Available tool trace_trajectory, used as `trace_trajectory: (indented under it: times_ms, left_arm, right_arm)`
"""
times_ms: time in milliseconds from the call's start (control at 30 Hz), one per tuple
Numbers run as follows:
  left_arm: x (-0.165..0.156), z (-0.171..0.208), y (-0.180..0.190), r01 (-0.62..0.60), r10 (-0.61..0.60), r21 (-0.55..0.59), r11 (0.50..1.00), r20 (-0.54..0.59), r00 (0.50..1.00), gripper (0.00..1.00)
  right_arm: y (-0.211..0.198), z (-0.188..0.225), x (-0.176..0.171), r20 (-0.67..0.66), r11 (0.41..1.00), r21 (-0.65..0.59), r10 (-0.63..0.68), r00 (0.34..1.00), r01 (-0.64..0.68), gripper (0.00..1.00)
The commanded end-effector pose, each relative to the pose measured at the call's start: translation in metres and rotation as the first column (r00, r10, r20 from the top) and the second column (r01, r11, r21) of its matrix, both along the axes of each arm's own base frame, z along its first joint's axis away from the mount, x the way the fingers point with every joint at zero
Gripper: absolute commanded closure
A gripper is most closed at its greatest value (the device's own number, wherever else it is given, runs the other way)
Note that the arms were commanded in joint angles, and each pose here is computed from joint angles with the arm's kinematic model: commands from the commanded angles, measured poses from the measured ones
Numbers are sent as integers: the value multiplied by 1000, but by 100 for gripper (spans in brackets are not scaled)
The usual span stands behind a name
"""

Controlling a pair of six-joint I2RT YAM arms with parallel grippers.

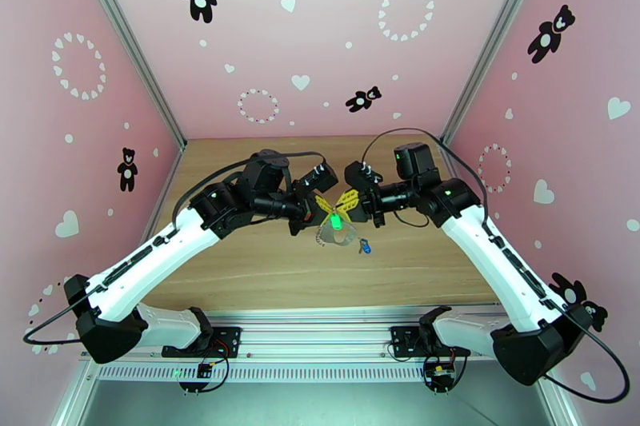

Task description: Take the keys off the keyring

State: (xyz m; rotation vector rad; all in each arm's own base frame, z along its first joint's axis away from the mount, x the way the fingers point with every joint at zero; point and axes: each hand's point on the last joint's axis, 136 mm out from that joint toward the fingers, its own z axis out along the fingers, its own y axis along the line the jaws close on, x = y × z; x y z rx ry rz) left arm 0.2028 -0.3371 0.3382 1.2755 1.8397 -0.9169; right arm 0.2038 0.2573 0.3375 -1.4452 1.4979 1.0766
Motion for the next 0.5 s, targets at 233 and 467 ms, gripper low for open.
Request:
trace_trajectory:
  times_ms: [233,467]
  left_arm:
    - [-3,25,-4,35,-33,-40,999,45,998,100]
    - [1,34,8,-19,25,-73,997,94,995,88]
  right_arm:
    - [4,6,-1,-20,999,37,26,999,-25,100]
    - [6,8,5,-92,996,85,-18,996,26,100]
